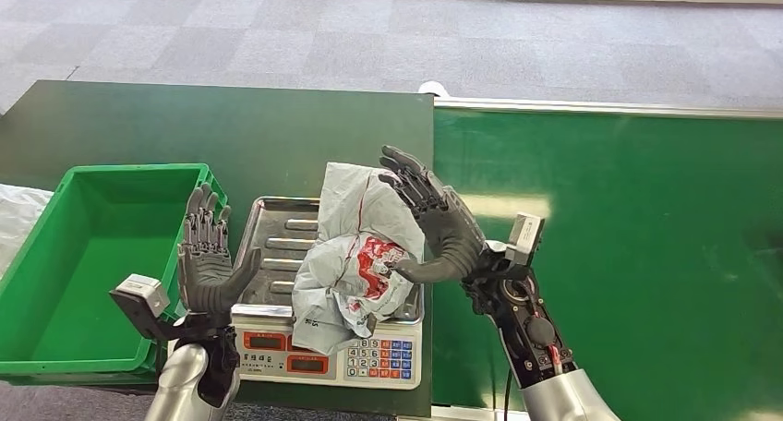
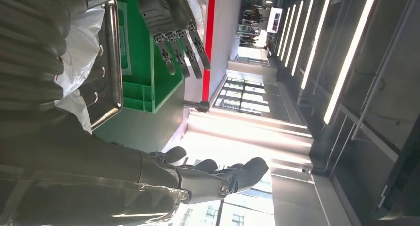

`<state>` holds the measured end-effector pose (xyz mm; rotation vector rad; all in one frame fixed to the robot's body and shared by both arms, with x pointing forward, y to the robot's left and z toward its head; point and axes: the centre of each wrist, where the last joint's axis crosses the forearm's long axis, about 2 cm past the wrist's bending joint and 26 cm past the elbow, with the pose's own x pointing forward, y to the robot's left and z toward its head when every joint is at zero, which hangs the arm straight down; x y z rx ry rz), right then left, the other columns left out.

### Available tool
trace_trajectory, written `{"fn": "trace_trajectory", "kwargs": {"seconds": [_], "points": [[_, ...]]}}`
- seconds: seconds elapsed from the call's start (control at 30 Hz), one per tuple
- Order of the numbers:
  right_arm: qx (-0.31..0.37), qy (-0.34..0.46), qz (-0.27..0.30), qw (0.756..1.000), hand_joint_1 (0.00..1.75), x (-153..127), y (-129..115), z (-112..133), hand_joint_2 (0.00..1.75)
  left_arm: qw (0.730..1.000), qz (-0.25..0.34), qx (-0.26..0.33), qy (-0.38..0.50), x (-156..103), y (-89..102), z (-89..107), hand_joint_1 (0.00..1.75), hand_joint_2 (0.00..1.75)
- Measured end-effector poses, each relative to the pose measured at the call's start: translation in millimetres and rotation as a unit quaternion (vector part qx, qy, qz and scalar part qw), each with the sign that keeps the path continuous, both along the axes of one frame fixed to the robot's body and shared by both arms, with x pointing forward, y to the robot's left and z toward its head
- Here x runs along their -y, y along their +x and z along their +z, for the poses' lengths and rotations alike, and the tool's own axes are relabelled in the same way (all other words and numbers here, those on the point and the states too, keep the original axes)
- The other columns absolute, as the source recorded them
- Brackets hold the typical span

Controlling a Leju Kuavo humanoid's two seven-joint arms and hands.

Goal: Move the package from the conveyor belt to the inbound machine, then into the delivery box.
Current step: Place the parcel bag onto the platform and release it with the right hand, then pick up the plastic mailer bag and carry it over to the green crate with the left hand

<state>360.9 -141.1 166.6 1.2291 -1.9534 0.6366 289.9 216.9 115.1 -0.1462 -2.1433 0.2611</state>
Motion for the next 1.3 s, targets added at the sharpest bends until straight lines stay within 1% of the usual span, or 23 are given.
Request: {"fn": "trace_trajectory", "kwargs": {"seconds": [0.1,0.33,0.37,0.43,0.53,0.6,0.7,0.8,0.9,1.0,1.07,1.17,1.3], "points": [[0.006,0.003,-0.016,1.000,0.00,2,-4,0,1.75,1.000,0.000,0.000,0.000,-1,-0.7,-0.3,0.00,1.75],[0.007,0.020,-0.078,0.997,0.00,13,-11,-3,1.75,1.000,-0.011,0.004,0.010,-2,-3.5,2.0,0.00,1.75],[0.004,0.012,-0.094,0.995,0.00,15,-11,-4,1.75,1.000,-0.013,0.005,0.018,-2,-4.1,2.5,0.00,1.75],[-0.006,-0.020,-0.146,0.989,0.00,18,-9,-6,1.75,0.999,-0.021,0.007,0.048,-2,-6.3,3.4,0.00,1.75],[-0.032,-0.059,-0.234,0.970,0.00,23,-6,-14,1.75,0.991,-0.038,0.017,0.128,3,-12.1,5.3,0.00,1.75],[-0.041,-0.071,-0.263,0.961,0.00,26,-5,-22,1.75,0.981,-0.067,0.029,0.181,9,-15.4,6.9,0.00,1.75],[-0.050,-0.089,-0.292,0.951,0.00,28,-6,-31,1.75,0.957,-0.132,0.047,0.255,22,-20.0,7.6,0.00,1.75],[-0.061,-0.099,-0.313,0.943,0.00,31,-9,-40,1.75,0.935,-0.165,0.059,0.307,36,-24.5,7.3,0.00,1.75],[-0.073,-0.107,-0.325,0.937,0.00,36,-14,-49,1.75,0.912,-0.182,0.043,0.366,44,-25.3,5.3,0.00,1.75],[-0.082,-0.116,-0.331,0.933,0.00,39,-18,-57,1.75,0.875,-0.187,0.010,0.446,49,-24.5,-3.2,0.00,1.75],[-0.086,-0.121,-0.332,0.931,0.00,40,-21,-61,1.75,0.858,-0.187,-0.007,0.478,51,-23.5,-9.5,0.00,1.75],[-0.093,-0.129,-0.330,0.930,0.00,39,-24,-66,1.75,0.839,-0.191,-0.030,0.509,52,-20.8,-17.0,0.00,1.75],[-0.102,-0.135,-0.328,0.929,0.00,39,-28,-70,1.75,0.829,-0.198,-0.041,0.522,53,-17.6,-21.7,0.00,1.75]]}}
